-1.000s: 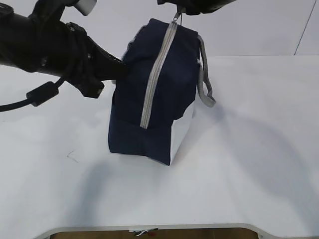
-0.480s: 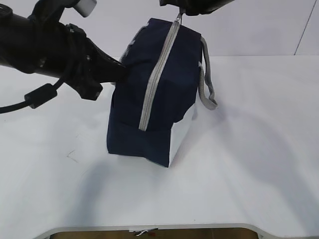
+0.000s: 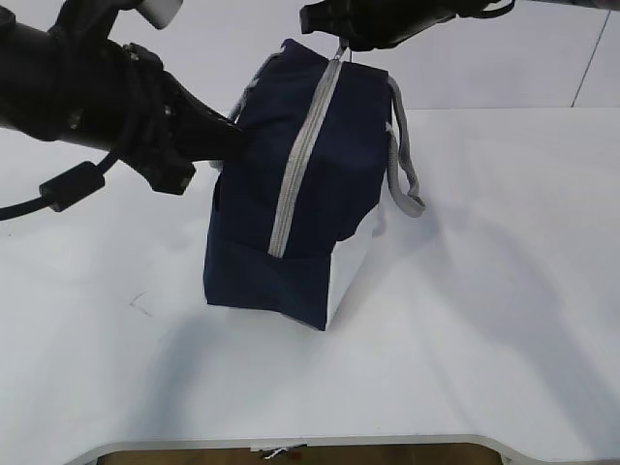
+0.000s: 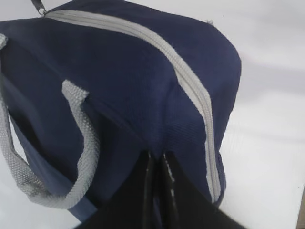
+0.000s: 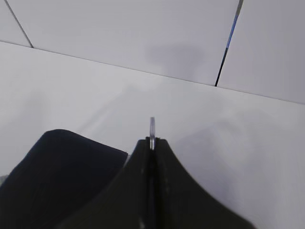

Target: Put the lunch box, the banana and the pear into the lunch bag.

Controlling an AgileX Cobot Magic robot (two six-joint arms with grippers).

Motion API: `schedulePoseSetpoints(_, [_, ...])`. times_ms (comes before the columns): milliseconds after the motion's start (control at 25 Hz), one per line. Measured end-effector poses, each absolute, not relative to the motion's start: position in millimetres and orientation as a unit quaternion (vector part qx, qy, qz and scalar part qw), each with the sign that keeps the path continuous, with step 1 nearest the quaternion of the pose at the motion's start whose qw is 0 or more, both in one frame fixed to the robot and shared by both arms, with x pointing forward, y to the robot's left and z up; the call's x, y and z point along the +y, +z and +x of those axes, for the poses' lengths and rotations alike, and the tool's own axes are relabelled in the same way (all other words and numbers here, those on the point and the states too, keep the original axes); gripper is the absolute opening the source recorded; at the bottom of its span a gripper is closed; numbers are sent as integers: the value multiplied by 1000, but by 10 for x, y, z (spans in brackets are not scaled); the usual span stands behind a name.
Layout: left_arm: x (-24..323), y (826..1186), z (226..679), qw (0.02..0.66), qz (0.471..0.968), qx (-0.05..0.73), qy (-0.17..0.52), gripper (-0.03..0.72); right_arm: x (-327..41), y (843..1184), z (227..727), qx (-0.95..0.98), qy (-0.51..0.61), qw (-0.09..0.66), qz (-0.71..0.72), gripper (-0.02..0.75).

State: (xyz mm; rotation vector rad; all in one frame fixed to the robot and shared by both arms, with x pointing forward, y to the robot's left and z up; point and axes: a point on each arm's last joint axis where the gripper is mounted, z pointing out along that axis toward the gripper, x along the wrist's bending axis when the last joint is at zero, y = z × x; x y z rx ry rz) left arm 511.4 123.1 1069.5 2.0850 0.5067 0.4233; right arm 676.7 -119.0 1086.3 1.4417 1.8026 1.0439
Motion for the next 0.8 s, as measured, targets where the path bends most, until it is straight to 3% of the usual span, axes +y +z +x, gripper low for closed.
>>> schedulePoseSetpoints(280, [1231,10697,5112,468,835,250,147,30,-1197,10844,6760,668,399,272,567,13])
schedulePoseSetpoints(560, [1237,10738,5092,481,817,293,123,354,-1187,10833,6749,662,401,257,578,13])
schedulePoseSetpoints(800, [1293,10823,5065,496,792,347,82,405,-1186,10828,6745,662,400,253,582,12])
